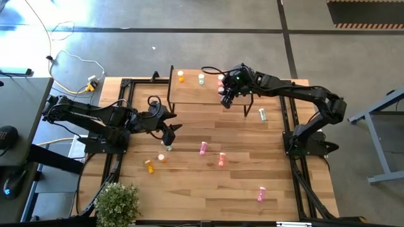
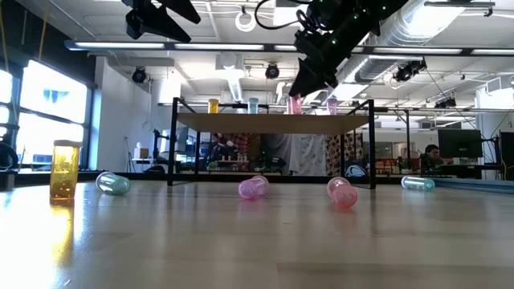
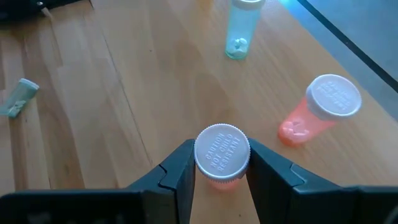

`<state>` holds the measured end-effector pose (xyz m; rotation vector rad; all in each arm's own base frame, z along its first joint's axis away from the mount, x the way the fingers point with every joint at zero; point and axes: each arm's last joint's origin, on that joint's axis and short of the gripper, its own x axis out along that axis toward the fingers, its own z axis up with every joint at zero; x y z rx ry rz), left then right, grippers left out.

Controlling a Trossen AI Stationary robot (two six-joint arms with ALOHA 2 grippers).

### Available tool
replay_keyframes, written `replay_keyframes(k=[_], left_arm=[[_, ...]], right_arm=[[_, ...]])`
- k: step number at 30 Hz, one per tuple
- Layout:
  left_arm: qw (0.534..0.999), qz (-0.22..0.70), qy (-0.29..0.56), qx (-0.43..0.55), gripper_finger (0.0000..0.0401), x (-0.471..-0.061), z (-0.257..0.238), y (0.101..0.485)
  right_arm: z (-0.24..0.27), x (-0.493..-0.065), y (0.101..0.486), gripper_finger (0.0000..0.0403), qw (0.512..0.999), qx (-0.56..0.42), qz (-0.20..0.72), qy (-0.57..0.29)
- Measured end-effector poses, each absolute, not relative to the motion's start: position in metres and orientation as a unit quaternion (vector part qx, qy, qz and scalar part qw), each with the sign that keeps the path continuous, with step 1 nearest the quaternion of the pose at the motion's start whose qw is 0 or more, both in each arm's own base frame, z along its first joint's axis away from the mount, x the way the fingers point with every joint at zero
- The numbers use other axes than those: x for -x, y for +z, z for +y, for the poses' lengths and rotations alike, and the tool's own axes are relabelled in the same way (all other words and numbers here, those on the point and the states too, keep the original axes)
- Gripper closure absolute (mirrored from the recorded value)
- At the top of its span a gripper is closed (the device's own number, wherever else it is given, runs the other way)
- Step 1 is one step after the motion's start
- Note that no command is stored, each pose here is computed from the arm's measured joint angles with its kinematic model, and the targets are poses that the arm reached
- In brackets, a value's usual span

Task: Pick and place medicine bottles onto shelf by color
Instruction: Put the bottom pink pill bottle on the shelf aligned with the pink pill bottle

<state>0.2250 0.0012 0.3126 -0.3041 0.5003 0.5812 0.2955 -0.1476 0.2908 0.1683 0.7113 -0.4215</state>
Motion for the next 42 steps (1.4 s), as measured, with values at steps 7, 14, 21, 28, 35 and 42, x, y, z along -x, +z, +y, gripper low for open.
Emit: replay_keyframes(k=[7,14,21,28,35,42], left_arm=[[0.916,0.243,0.282,0.148,0.0156,-0.2250,0.0012,0.3126],[0.915,0.246,0.283,0.147,0.0156,-0.2247,0.0012,0.3121],[0.914,0.251,0.284,0.145,0.0156,-0.2240,0.0012,0.3113],[0.913,0.255,0.285,0.143,0.0156,-0.2235,0.0013,0.3106],[0.913,0.255,0.285,0.143,0.0156,-0.2235,0.0013,0.3106],[0.913,0.255,0.285,0.143,0.0156,-0.2235,0.0013,0.3106]], right_arm=[[-0.1495,-0.2969,0.2909,0.0285,0.913,-0.076,0.338,-0.216],[-0.1530,-0.3033,0.2844,0.0284,0.912,-0.084,0.335,-0.221],[-0.1527,-0.3025,0.2873,0.0284,0.909,-0.088,0.340,-0.223],[-0.1559,-0.2997,0.2892,0.0284,0.903,-0.092,0.349,-0.235],[-0.1559,-0.2995,0.2889,0.0284,0.902,-0.095,0.350,-0.233],[-0.1555,-0.2993,0.2888,0.0284,0.902,-0.105,0.349,-0.232]])
